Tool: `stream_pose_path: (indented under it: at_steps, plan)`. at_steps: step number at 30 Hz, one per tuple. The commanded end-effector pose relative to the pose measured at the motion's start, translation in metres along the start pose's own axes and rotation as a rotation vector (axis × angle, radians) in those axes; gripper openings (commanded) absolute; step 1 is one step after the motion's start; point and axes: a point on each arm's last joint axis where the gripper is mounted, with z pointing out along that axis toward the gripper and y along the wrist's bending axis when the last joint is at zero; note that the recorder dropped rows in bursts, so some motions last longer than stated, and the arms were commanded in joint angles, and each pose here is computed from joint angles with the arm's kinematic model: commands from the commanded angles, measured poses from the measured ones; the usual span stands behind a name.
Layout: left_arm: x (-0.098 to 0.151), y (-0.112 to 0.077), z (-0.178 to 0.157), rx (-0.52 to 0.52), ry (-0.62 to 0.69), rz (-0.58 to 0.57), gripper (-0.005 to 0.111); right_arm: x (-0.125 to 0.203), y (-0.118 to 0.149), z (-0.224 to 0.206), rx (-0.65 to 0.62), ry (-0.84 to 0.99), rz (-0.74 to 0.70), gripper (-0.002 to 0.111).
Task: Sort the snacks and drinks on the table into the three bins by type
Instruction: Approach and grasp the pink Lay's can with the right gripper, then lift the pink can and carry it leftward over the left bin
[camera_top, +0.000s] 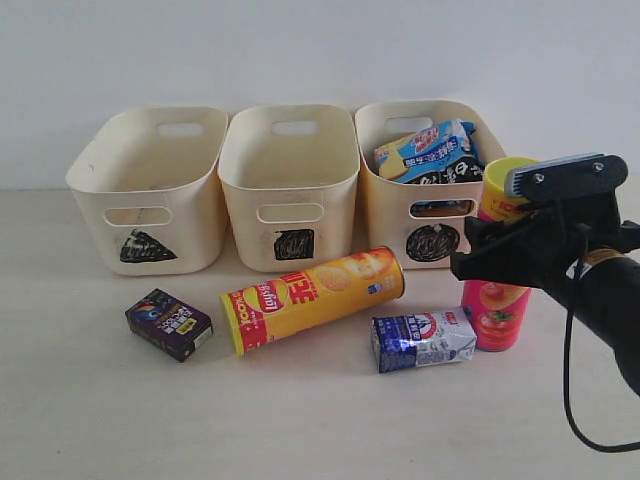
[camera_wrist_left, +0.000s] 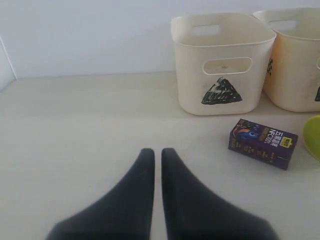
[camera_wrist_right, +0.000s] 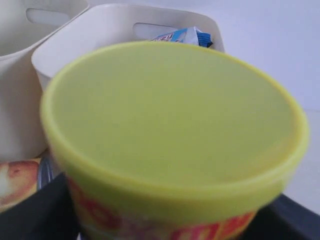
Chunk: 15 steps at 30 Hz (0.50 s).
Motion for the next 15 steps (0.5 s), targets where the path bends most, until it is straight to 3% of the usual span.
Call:
stream_pose_path:
  at_steps: [1,7,15]
  plan:
    - [-0.002,0.000,-0.001,-0.001,-0.014,-0.010,0.004,-0.001,0.000,0.000,-0.001,0.012,0.003,0.000]
    - [-0.002,0.000,-0.001,-0.001,-0.014,-0.010,0.004,-0.016,-0.001,-0.010,-0.016,0.007,-0.041,0.000]
    - [-0.002,0.000,-0.001,-0.001,-0.014,-0.010,0.004,-0.069,-0.007,-0.049,-0.037,-0.120,-0.038,0.000]
